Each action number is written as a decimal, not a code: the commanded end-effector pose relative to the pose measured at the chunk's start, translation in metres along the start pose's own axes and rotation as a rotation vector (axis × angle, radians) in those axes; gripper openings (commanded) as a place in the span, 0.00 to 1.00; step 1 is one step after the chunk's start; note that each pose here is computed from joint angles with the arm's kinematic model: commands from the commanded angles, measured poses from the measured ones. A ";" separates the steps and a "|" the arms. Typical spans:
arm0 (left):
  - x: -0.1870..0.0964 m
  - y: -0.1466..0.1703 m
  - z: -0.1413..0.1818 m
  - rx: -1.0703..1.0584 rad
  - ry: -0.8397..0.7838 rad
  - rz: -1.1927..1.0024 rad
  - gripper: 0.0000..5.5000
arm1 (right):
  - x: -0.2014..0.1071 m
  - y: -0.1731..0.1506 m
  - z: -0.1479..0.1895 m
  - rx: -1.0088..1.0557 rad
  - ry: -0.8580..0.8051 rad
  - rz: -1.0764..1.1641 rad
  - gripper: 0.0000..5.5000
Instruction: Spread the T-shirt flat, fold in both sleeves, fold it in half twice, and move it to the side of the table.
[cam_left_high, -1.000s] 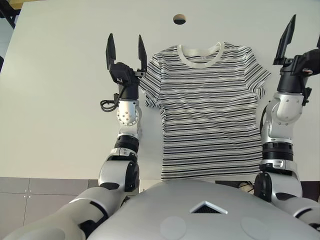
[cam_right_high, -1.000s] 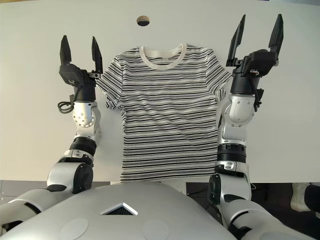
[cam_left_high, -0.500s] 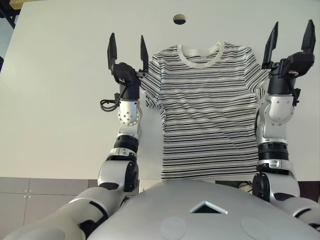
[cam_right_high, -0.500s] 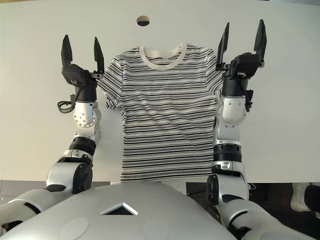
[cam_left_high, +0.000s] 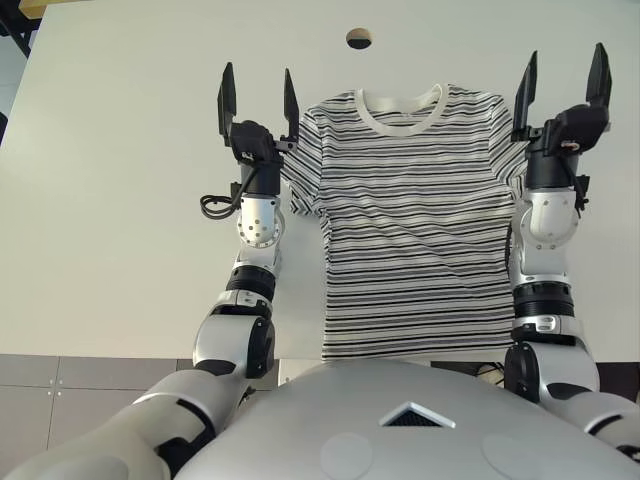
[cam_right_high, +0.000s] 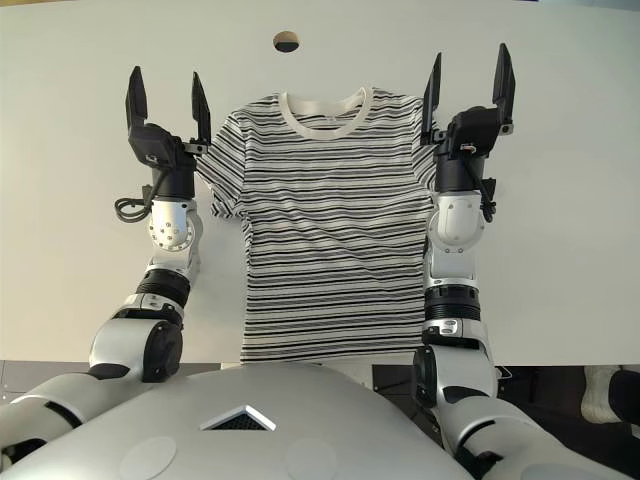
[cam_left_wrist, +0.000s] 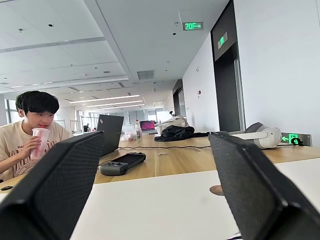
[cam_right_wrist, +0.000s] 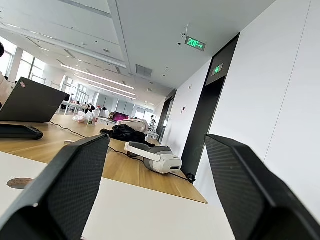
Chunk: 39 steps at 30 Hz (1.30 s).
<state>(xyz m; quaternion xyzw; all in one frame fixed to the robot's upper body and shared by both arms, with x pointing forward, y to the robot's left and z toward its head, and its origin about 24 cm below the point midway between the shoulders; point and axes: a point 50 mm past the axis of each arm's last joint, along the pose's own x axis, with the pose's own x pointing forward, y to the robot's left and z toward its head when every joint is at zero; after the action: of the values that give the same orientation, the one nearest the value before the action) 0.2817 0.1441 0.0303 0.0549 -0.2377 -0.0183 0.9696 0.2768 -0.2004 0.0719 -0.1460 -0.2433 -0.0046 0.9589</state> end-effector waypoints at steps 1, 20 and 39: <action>0.004 -0.001 0.001 -0.003 -0.009 -0.008 0.70 | 0.002 0.007 0.000 0.007 -0.007 0.012 0.64; -0.019 0.097 0.042 0.896 -0.061 -0.353 0.70 | 0.007 0.004 0.011 -0.083 -0.061 0.063 0.64; -0.050 0.086 -0.021 1.215 0.291 -1.417 0.70 | -0.001 -0.005 0.021 -0.196 -0.089 0.106 0.64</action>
<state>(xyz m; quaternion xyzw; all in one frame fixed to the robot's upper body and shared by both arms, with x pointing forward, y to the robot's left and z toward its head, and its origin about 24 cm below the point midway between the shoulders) 0.2641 0.2431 0.0316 0.6932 -0.0359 -0.4029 0.5966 0.2655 -0.1981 0.0894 -0.2453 -0.2807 0.0287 0.9275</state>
